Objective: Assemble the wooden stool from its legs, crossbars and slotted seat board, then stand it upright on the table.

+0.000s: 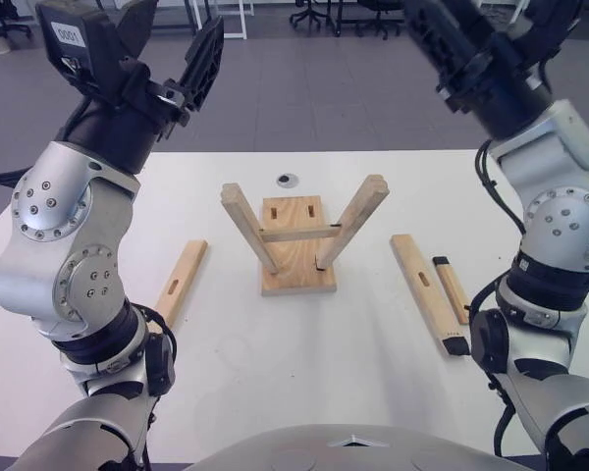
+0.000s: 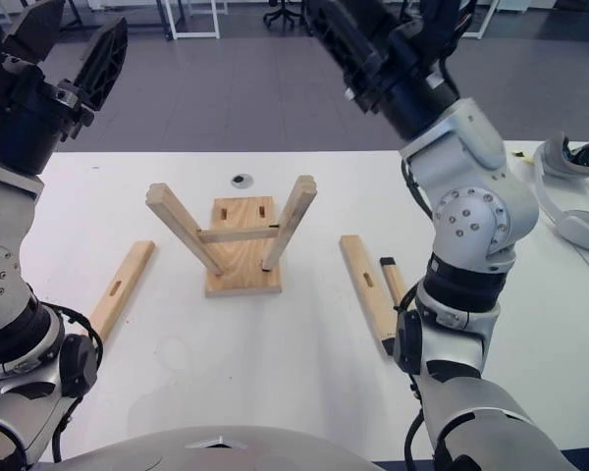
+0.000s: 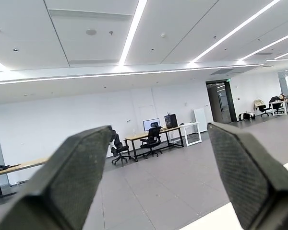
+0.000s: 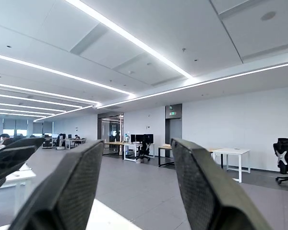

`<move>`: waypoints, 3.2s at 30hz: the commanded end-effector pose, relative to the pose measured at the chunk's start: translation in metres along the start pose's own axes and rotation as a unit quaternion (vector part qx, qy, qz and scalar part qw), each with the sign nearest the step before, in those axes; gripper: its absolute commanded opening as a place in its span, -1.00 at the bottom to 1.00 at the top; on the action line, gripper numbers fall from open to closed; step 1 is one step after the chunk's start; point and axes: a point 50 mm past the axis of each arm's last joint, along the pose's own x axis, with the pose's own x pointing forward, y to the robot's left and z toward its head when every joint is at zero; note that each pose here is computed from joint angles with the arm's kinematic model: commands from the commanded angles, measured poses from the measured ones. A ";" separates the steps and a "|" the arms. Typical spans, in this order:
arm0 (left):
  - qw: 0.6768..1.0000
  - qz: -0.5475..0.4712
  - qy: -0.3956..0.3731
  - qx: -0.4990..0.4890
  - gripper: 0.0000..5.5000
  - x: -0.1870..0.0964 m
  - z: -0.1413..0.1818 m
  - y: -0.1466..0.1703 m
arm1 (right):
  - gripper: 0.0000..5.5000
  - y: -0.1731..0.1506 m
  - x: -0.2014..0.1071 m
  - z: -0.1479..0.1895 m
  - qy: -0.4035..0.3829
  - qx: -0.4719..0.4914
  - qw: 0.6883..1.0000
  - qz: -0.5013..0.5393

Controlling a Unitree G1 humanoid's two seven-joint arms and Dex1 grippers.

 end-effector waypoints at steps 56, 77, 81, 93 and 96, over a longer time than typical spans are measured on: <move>0.949 -0.117 0.291 0.038 0.33 -0.070 -0.249 0.014 | -0.05 0.018 -0.085 -0.187 0.383 -0.160 0.846 0.335; 0.820 -0.296 0.482 0.093 0.33 -0.154 -0.189 -0.046 | -0.05 -0.074 -0.076 -0.230 0.507 -0.297 0.807 0.060; 0.845 -0.246 0.466 0.087 0.33 -0.140 -0.205 -0.035 | -0.05 -0.060 -0.077 -0.227 0.472 -0.244 0.833 0.154; 0.932 -0.139 0.321 0.094 0.33 -0.060 -0.210 0.063 | -0.05 -0.048 -0.083 -0.126 0.466 -0.207 0.812 0.285; 0.920 -0.130 0.346 0.127 0.33 -0.097 -0.199 0.089 | -0.05 -0.068 -0.062 -0.125 0.446 -0.264 0.829 0.211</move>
